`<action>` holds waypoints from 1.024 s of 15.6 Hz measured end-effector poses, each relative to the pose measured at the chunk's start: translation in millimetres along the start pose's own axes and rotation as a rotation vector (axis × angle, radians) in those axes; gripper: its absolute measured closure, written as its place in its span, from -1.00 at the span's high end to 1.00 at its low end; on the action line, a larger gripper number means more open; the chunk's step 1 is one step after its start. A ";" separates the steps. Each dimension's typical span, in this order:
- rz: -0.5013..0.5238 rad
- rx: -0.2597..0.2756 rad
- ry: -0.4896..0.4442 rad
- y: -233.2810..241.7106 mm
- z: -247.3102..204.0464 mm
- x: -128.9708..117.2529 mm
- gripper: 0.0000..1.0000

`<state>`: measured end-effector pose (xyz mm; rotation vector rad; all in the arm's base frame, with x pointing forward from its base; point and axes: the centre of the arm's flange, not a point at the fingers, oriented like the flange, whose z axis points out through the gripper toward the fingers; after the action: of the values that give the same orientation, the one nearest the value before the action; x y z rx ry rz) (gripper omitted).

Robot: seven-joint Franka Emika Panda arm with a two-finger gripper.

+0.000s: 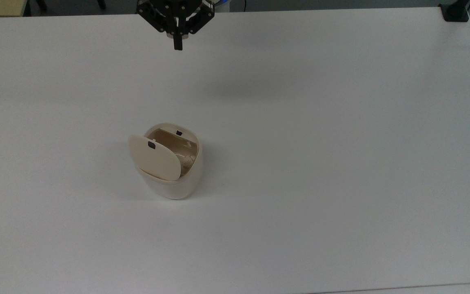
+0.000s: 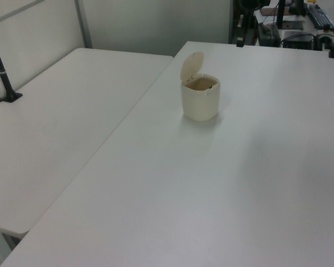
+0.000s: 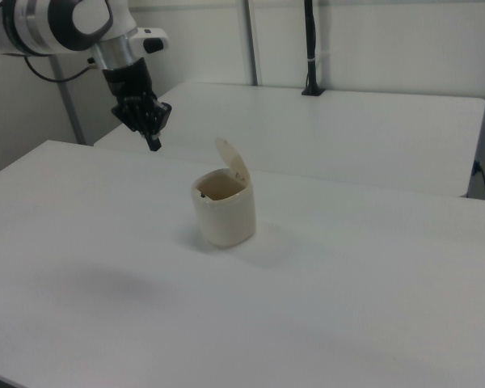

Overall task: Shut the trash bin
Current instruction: 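Lower the gripper toward the raised lid of the cream bin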

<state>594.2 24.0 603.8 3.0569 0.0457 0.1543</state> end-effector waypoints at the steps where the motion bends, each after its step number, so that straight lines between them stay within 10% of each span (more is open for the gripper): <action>1: 0.030 0.001 0.038 1.3 0.8 6.5 -0.98; 16: 0.362 0.029 0.493 68.7 54.7 88.4 -0.98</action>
<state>689.4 -45.7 564.0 2.9394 -0.4771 0.9267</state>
